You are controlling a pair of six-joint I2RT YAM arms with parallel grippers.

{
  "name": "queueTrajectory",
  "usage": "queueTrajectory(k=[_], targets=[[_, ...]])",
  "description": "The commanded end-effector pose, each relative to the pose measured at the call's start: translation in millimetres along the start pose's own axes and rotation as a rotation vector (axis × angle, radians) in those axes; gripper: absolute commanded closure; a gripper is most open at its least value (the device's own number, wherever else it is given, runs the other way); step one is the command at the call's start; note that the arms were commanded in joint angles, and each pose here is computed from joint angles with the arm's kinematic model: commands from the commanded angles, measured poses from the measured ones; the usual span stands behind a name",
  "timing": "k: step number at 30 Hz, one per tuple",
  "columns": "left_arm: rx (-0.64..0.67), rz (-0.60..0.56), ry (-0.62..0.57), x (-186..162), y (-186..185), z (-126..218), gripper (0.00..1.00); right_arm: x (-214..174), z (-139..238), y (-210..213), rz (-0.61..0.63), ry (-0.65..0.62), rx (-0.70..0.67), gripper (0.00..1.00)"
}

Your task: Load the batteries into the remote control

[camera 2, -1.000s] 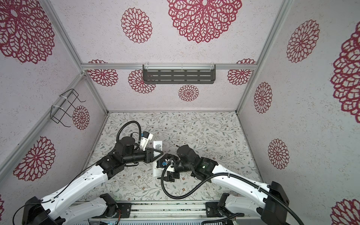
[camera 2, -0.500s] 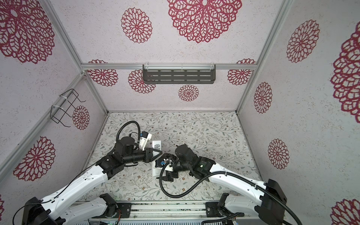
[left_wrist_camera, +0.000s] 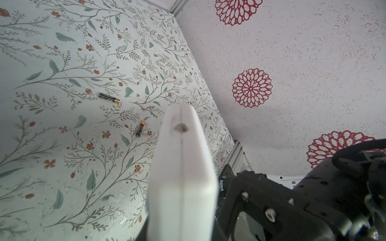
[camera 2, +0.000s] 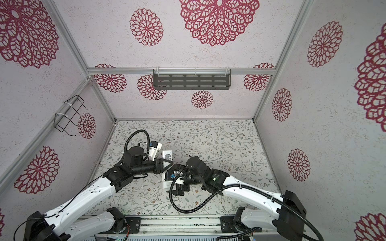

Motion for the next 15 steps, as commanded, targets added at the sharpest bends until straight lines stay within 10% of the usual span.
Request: queueTrajectory(k=[1, 15], targets=[[-0.119, -0.045, -0.055, 13, -25, 9, 0.99, -2, -5, -5, -0.015, -0.001, -0.031, 0.09], [-0.107, -0.046, -0.072, 16, -21, 14, 0.99, -27, -13, 21, -0.068, 0.151, 0.139, 0.17]])
Point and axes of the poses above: each gripper's point midway between its finger pads, its own z axis back along the fingers, its own y axis along the line the jaws close on, x = y × z, the point moved 4 cm from there along z, back along the fingers, and after that the axes turned 8 degrees about -z, right-handed, at the moved point
